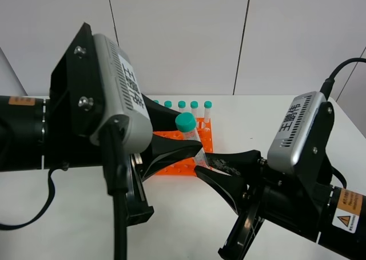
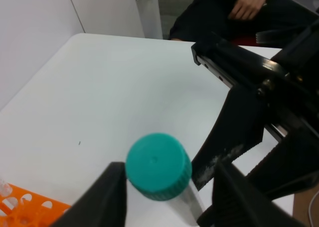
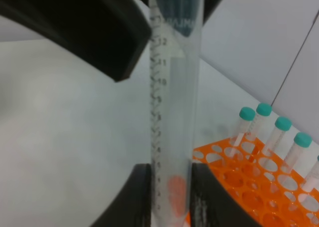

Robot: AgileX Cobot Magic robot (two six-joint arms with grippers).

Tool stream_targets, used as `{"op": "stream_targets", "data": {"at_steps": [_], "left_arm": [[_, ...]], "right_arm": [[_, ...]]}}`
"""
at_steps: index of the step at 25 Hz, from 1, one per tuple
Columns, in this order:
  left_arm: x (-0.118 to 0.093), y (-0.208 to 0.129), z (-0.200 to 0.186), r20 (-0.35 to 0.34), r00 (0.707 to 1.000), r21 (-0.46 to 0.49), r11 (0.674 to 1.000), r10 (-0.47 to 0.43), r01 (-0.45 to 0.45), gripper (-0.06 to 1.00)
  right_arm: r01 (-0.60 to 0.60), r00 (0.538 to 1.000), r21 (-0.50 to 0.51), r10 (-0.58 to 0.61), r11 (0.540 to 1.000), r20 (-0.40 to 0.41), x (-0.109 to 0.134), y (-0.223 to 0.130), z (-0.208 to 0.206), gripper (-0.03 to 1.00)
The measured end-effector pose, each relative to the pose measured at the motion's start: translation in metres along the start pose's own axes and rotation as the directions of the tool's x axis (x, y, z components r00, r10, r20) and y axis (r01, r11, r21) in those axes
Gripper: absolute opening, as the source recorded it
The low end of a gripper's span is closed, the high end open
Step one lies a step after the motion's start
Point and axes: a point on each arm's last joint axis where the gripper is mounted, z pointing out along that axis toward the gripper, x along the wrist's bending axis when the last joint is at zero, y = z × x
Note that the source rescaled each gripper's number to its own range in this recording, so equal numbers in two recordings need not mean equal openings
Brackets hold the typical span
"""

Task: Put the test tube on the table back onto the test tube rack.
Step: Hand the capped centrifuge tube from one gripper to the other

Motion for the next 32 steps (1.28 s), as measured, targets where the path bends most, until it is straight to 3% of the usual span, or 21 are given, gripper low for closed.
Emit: {"op": "stream_targets", "data": {"at_steps": [5, 9, 11, 15, 17, 32], "left_arm": [[0.000, 0.000, 0.000, 0.001, 1.000, 0.000, 1.000, 0.000, 0.000, 0.19], [0.001, 0.001, 0.000, -0.008, 1.000, -0.006, 1.000, 0.000, 0.000, 0.17], [0.002, 0.003, 0.000, -0.016, 1.000, -0.011, 1.000, 0.001, -0.001, 0.20], [0.002, 0.003, 0.000, -0.022, 1.000, -0.014, 1.000, -0.007, 0.006, 0.43], [0.002, 0.003, 0.000, -0.022, 0.999, -0.018, 1.000, -0.025, 0.025, 0.47], [0.008, 0.016, -0.002, -0.058, 0.988, -0.081, 0.988, -0.140, 0.135, 0.51]], "right_arm": [[0.002, 1.000, 0.000, -0.002, 1.000, 0.000, 0.000, 0.000, 0.000, 0.00], [0.003, 1.000, 0.000, -0.003, 1.000, 0.000, 0.000, 0.000, 0.000, 0.00], [0.003, 1.000, 0.000, -0.003, 1.000, 0.000, 0.000, 0.000, 0.000, 0.00], [0.003, 1.000, 0.000, -0.003, 1.000, 0.000, 0.000, 0.000, 0.000, 0.00], [0.003, 1.000, 0.000, -0.003, 1.000, 0.000, 0.000, 0.000, 0.000, 0.00], [0.002, 1.000, 0.000, -0.002, 1.000, 0.000, 0.000, 0.000, 0.000, 0.00]]}}
